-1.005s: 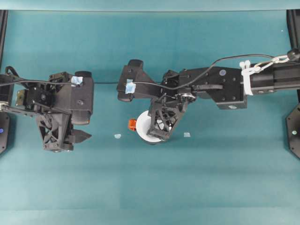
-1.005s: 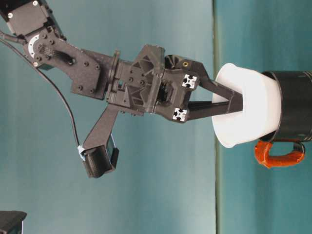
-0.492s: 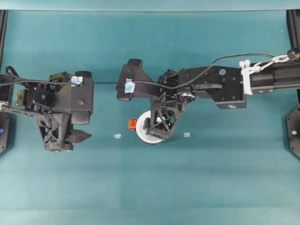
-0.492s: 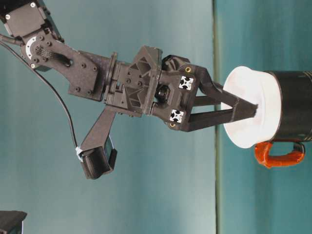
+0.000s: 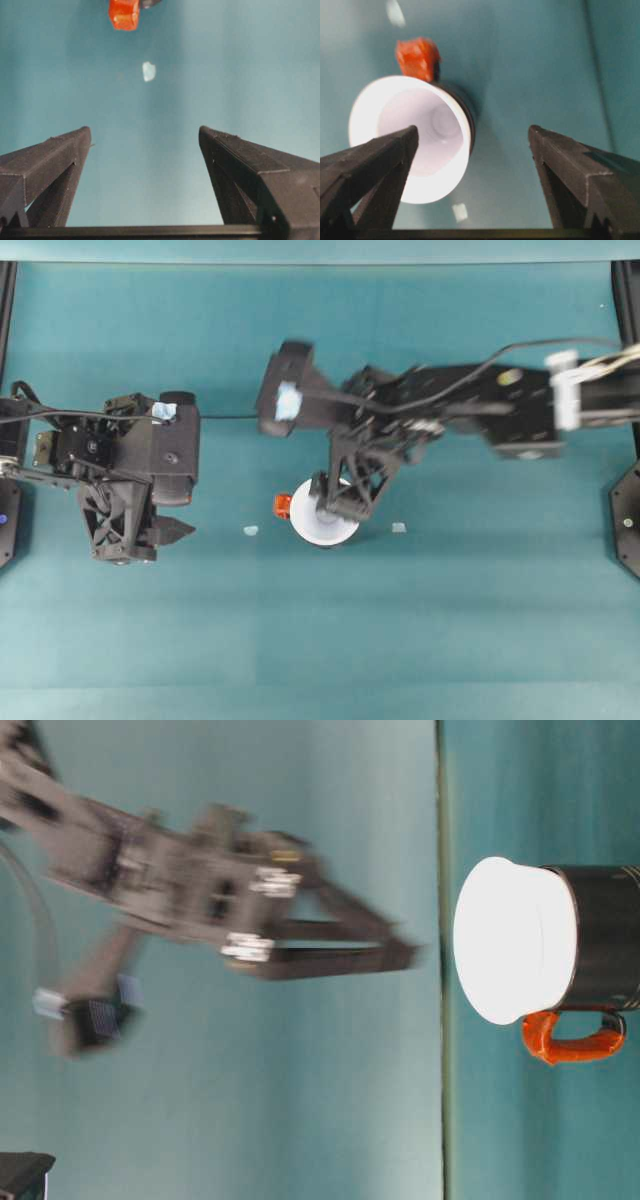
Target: Put the paper cup into the moved red handle cup holder.
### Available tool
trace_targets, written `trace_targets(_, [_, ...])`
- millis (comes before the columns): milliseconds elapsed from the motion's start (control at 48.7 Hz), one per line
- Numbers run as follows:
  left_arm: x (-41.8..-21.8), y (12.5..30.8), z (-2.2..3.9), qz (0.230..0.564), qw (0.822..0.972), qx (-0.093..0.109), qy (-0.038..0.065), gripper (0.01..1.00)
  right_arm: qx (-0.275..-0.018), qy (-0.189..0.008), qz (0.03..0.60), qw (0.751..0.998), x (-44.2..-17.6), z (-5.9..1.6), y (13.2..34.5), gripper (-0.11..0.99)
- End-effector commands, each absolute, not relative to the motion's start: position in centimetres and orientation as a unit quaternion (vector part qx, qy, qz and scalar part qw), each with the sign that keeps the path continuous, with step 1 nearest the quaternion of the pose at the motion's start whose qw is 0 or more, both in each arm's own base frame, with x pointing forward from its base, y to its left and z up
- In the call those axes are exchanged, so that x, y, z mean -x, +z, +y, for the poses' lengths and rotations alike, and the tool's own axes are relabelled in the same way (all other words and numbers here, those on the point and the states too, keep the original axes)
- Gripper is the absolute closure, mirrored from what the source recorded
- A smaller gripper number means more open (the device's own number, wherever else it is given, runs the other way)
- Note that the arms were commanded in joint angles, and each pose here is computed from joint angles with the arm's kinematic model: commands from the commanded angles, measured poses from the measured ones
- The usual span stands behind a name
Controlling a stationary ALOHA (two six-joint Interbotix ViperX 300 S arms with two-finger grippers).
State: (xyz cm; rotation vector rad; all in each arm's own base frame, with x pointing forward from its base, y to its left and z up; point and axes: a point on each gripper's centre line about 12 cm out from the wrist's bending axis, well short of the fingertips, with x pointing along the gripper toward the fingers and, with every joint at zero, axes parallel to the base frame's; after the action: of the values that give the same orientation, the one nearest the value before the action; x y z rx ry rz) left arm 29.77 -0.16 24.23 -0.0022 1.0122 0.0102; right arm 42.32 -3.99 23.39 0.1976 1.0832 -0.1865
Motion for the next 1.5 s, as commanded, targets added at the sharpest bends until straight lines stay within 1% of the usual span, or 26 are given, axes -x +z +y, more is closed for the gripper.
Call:
trace_targets(0, [-29.8, 25.1, -0.11, 0.471, 0.882, 0.002, 0.006, 0.058, -0.083, -0.078, 0.466, 0.877, -41.6, -3.68, 27.2, -0.08])
trace_targets(164, [-29.8, 25.1, -0.1, 0.471, 0.882, 0.0, 0.006, 0.058, -0.052, -0.057, 0.419, 0.905, -40.0, -2.99, 30.6, -0.08])
trace_targets(308, [-29.8, 25.1, -0.1, 0.471, 0.882, 0.0, 0.006, 0.058, -0.034, -0.043, 0.4, 0.915, -38.7, -2.3, 32.4, -0.08])
trace_targets(369, [-29.8, 25.0, -0.09, 0.472, 0.882, 0.001, 0.006, 0.058, -0.03, -0.038, 0.394, 0.918, -38.3, -2.03, 33.0, -0.08])
trace_targets(554, [-29.7, 25.1, -0.09, 0.471, 0.882, 0.002, 0.006, 0.058, -0.027, -0.034, 0.384, 0.922, -37.1, -1.63, 34.0, -0.08])
trace_targets(574, [-29.7, 25.0, -0.09, 0.472, 0.882, 0.001, 0.006, 0.058, -0.028, -0.034, 0.383, 0.923, -36.9, -1.68, 34.1, -0.08])
trace_targets(821, [-29.7, 25.0, -0.14, 0.472, 0.882, 0.001, 0.006, 0.058, -0.027, -0.033, 0.381, 0.924, -35.6, -1.48, 34.3, -0.08])
trace_targets(944, [-29.7, 25.1, -0.11, 0.471, 0.882, 0.002, 0.006, 0.058, -0.028, -0.033, 0.383, 0.923, -35.2, -1.45, 34.0, -0.08])
trace_targets(1190, [-29.7, 25.0, -0.09, 0.472, 0.882, 0.001, 0.006, 0.058, -0.028, -0.032, 0.388, 0.921, -35.1, -1.39, 33.6, -0.08])
trace_targets(1477, [-29.7, 25.1, -0.09, 0.471, 0.882, 0.002, 0.006, 0.058, -0.028, -0.033, 0.388, 0.921, -35.0, -1.44, 33.5, -0.08])
